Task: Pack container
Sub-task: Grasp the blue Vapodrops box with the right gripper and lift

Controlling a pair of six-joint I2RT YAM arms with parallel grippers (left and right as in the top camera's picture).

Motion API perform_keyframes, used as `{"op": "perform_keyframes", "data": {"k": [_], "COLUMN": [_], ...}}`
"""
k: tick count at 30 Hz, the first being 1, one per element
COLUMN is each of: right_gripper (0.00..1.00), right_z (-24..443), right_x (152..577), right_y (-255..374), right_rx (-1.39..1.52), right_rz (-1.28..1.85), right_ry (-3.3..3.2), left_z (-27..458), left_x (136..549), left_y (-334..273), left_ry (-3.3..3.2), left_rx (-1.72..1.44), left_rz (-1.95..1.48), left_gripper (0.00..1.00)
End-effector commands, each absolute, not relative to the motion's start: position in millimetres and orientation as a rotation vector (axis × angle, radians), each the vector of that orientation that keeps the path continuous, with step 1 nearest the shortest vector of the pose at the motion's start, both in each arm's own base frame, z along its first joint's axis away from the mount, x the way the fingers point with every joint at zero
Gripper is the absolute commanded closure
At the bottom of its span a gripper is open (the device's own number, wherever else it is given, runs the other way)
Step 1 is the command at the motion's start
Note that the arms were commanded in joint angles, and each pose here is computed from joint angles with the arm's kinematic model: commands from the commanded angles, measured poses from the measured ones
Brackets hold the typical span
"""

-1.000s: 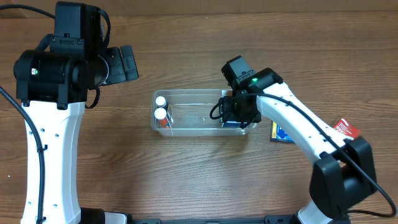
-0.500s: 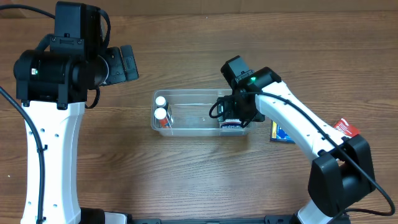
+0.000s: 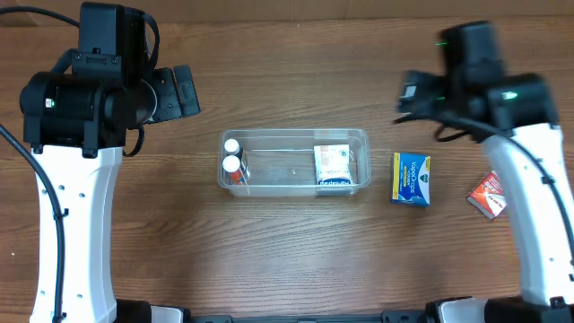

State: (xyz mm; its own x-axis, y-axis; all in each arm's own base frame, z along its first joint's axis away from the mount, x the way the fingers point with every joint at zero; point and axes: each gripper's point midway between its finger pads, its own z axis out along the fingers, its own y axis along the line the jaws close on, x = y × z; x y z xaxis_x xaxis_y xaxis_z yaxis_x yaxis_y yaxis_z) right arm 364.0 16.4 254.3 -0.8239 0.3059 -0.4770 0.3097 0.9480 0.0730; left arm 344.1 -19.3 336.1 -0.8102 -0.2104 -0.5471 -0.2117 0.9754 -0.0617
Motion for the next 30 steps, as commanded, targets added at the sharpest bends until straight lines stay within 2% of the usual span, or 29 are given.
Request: {"op": "perform_keyframes", "data": {"k": [1,5,11,22,30], "right_gripper": [0.0,0.0,0.0,0.0,0.0], "right_z": [193,126,67,22,13], "right_x": [352,332,316,313,315], "right_y": [9,10,9,13,13], "right_rx": [0.417,0.377,0.382,0.332,0.327], "right_rz": [0.009,0.008,-0.012,-0.001,-0.004], "right_ry": [2.787,2.929,3.006,3.101,3.116], "left_z": [335,335,335,335,335], "left_x": [346,346,347,346,346], "left_y": [-17,-17,-17,-17,-17], "left_ry": [2.539,2.539,2.539,2.54,2.54], "left_rx": [-0.32,-0.32,-0.32,-0.32,-0.321], "left_rz": [0.007,0.008,0.008,0.008,0.008], "left_gripper": [0.0,0.0,0.0,0.0,0.0]}}
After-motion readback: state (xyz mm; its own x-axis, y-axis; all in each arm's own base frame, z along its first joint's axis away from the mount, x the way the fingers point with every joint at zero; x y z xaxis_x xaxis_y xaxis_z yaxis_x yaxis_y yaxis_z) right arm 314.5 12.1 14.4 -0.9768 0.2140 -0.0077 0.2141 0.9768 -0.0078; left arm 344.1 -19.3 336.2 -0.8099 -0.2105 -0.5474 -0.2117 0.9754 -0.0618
